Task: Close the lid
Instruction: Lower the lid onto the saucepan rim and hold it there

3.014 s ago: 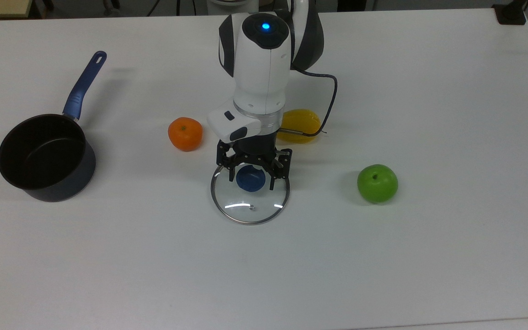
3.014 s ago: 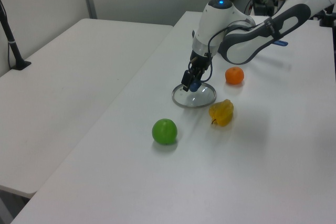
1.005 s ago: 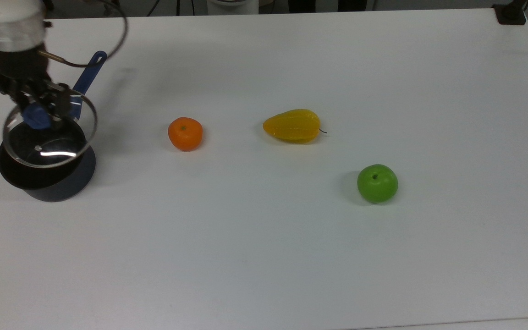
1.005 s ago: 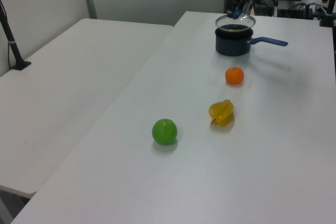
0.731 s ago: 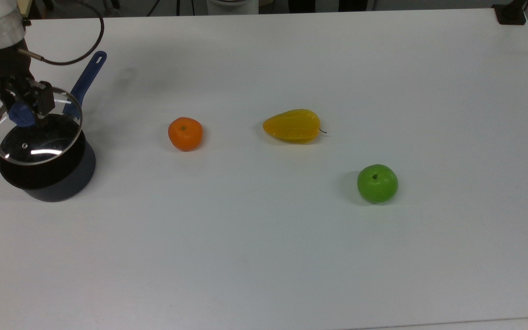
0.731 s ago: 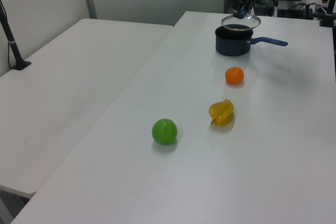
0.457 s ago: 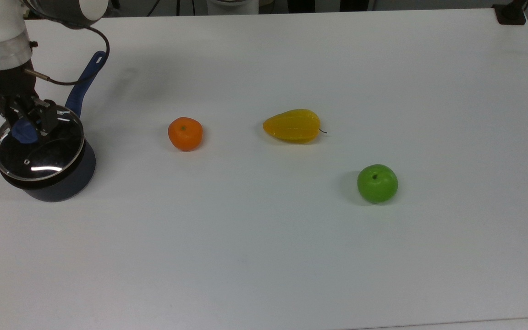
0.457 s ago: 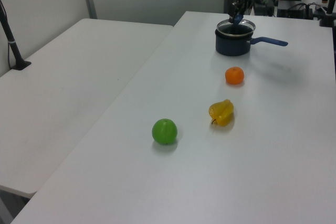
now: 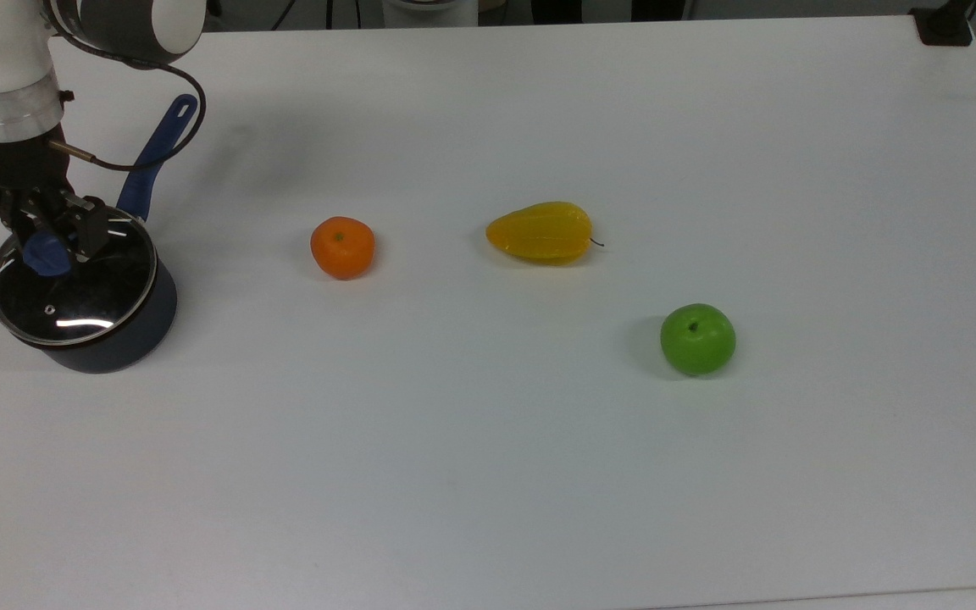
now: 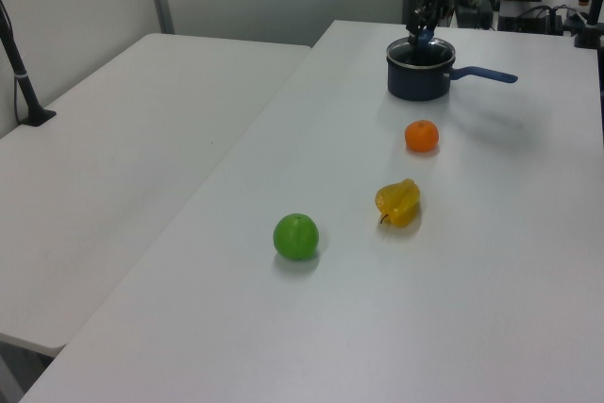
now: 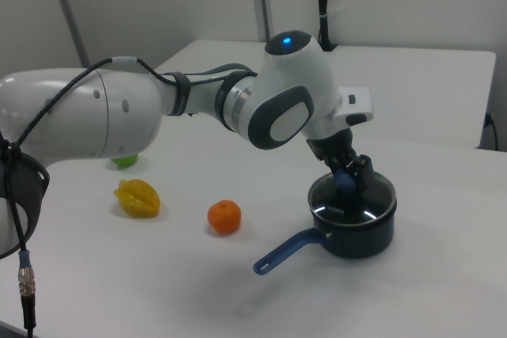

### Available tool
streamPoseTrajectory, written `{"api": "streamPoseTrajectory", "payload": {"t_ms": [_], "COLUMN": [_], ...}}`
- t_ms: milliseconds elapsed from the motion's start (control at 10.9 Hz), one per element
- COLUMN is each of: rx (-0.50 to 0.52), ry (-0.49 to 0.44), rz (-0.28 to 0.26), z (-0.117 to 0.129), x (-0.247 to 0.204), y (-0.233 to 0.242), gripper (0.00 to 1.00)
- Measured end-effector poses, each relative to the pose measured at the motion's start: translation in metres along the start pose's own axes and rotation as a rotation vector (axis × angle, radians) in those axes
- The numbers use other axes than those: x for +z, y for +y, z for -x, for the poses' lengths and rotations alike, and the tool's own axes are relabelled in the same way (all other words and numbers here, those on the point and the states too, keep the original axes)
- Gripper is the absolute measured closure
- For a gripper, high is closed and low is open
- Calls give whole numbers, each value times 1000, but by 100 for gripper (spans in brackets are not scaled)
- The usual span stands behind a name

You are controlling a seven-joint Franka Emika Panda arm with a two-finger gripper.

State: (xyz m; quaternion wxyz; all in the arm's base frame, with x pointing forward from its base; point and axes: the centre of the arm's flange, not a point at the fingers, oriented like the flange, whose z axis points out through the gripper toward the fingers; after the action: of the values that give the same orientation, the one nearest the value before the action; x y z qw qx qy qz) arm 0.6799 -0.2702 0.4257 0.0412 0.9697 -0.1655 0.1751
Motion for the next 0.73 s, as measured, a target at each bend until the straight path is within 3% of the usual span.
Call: {"api": "streamPoseTrajectory", "payload": {"t_ms": [731], "rx": [-2], "ry": [-7], "rz": [-1], "z": [1], "x": [5], "y": [-2], "gripper": [33]}}
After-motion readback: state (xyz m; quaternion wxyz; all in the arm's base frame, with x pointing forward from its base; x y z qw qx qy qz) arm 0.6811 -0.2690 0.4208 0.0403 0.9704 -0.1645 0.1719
